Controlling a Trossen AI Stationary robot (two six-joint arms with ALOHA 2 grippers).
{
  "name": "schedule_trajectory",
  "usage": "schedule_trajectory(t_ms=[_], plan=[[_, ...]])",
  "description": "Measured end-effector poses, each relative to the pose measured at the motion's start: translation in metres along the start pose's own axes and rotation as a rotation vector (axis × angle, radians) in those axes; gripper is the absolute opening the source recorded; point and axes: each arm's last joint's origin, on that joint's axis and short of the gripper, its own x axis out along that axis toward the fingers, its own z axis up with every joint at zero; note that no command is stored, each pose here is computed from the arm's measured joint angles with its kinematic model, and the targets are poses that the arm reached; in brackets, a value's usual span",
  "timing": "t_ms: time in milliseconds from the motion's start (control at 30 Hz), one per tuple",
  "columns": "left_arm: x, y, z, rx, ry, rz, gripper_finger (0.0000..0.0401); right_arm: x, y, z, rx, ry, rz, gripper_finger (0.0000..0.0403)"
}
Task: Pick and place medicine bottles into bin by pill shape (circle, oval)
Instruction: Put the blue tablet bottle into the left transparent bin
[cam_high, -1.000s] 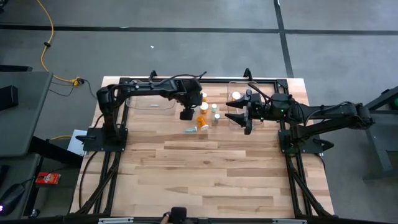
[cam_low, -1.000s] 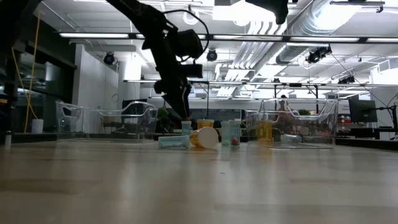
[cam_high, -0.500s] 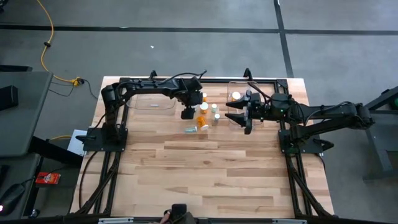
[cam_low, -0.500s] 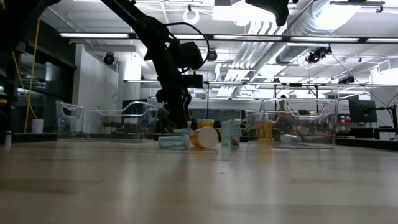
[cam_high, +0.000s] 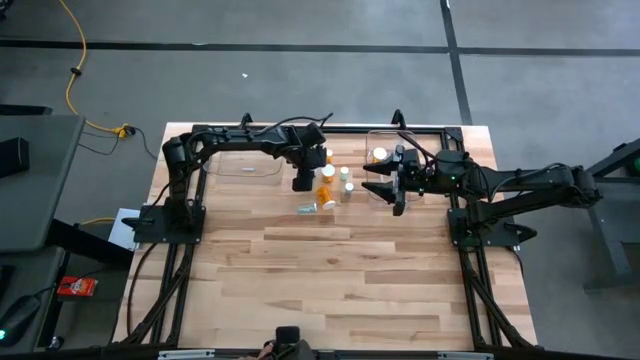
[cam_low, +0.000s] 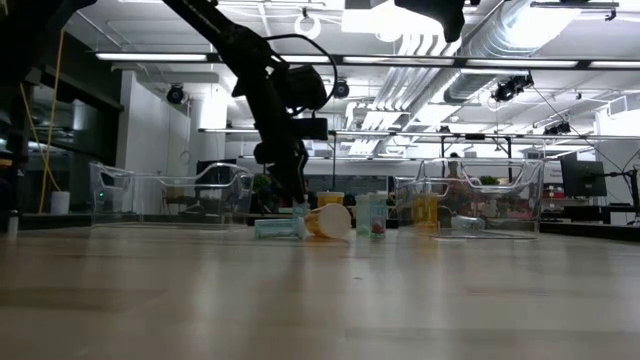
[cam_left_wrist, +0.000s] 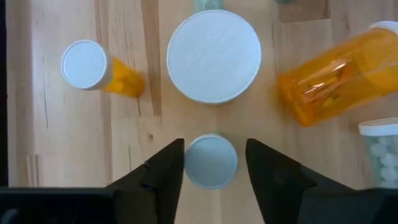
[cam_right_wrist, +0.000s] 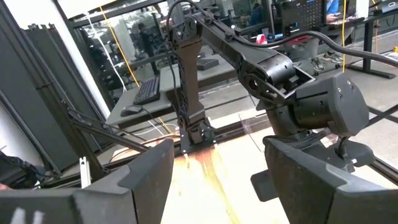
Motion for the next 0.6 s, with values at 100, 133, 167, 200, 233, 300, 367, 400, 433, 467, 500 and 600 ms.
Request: schedule_trajectory(t_ms=[100, 133, 167, 200, 233, 300, 367, 400, 433, 467, 500, 600], plan=[[0.0, 0.0, 0.001, 0.0, -0.008, 0.005, 0.0133, 0.0, 0.0, 0.0, -0.001, 0.002, -0.001, 0.0245], [0.0, 0.0, 0.001, 0.001, -0.01, 0.007, 0.0127, 0.0, 0.0, 0.0, 0.0, 0.005, -0.001, 0.0245], [0.0, 0.001, 0.001, 0.001, -0.011, 0.007, 0.0122, 0.0, 0.0, -0.001, 0.0, 0.005, -0.001, 0.0245], [0.0, 0.001, 0.001, 0.001, -0.01, 0.008, 0.0117, 0.0, 0.0, 0.0, -0.001, 0.005, -0.001, 0.0245], [0.0, 0.001, 0.001, 0.0, -0.01, 0.009, 0.0112, 0.0, 0.0, 0.0, -0.001, 0.005, -0.001, 0.0245], [0.0, 0.0, 0.001, 0.0, -0.009, 0.008, 0.0106, 0.0, 0.0, -0.001, -0.002, 0.005, -0.001, 0.0245], [-0.001, 0.0, 0.001, -0.006, -0.006, 0.007, 0.0104, 0.0, 0.0, 0.0, -0.003, 0.005, -0.001, 0.0245], [-0.001, 0.0, 0.0, -0.008, -0.003, 0.005, 0.0103, 0.0, 0.0, 0.0, -0.003, 0.005, -0.001, 0.0245], [-0.003, -0.001, 0.0, -0.01, 0.006, 0.0, 0.0103, 0.0, 0.0, -0.001, -0.003, 0.005, -0.001, 0.0245], [-0.005, -0.001, -0.001, -0.011, 0.013, -0.002, 0.0104, 0.0, 0.0, 0.0, -0.003, 0.005, -0.001, 0.0245], [-0.008, -0.002, -0.001, -0.014, 0.013, -0.003, 0.0104, 0.0, 0.0, 0.0, -0.003, 0.005, -0.001, 0.0245], [-0.026, -0.003, -0.001, -0.026, -0.001, -0.007, 0.0103, 0.0, 0.0, 0.0, -0.003, 0.005, -0.001, 0.0245]])
